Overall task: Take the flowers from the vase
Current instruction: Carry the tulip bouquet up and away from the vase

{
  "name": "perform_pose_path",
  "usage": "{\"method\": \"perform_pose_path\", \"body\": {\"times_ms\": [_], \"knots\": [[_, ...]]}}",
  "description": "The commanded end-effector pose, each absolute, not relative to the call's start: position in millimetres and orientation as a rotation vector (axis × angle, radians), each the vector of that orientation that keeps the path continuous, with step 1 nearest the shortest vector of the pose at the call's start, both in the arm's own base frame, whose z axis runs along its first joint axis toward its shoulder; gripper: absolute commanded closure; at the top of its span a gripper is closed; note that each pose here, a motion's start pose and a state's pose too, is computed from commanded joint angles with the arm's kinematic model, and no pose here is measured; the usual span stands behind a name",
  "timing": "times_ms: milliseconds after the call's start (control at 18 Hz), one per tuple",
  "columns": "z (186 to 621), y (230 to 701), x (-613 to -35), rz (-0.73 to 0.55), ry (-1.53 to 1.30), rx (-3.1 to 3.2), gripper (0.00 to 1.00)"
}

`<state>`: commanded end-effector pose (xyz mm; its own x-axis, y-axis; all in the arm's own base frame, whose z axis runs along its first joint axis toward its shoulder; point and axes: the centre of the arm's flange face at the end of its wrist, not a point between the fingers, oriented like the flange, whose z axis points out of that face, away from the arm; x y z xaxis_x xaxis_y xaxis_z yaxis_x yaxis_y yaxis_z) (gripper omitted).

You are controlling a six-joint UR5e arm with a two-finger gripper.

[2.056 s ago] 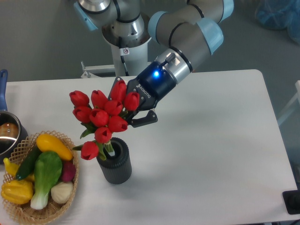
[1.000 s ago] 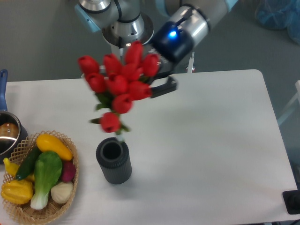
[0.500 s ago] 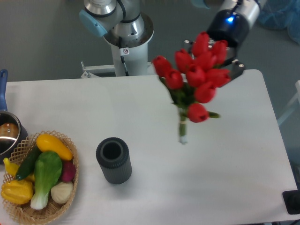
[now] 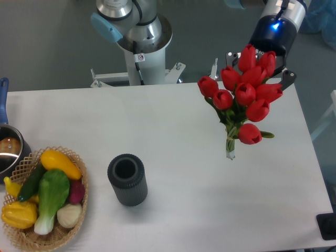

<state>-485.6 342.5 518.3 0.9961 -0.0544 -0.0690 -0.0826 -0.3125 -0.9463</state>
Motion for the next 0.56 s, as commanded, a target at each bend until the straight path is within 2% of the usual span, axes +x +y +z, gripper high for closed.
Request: {"method": "perform_pose_path", "body": {"times_ms": [556], "knots": [[513.7,339.0,-481.5,0.023,0.090,-1.892,0.67]]}}
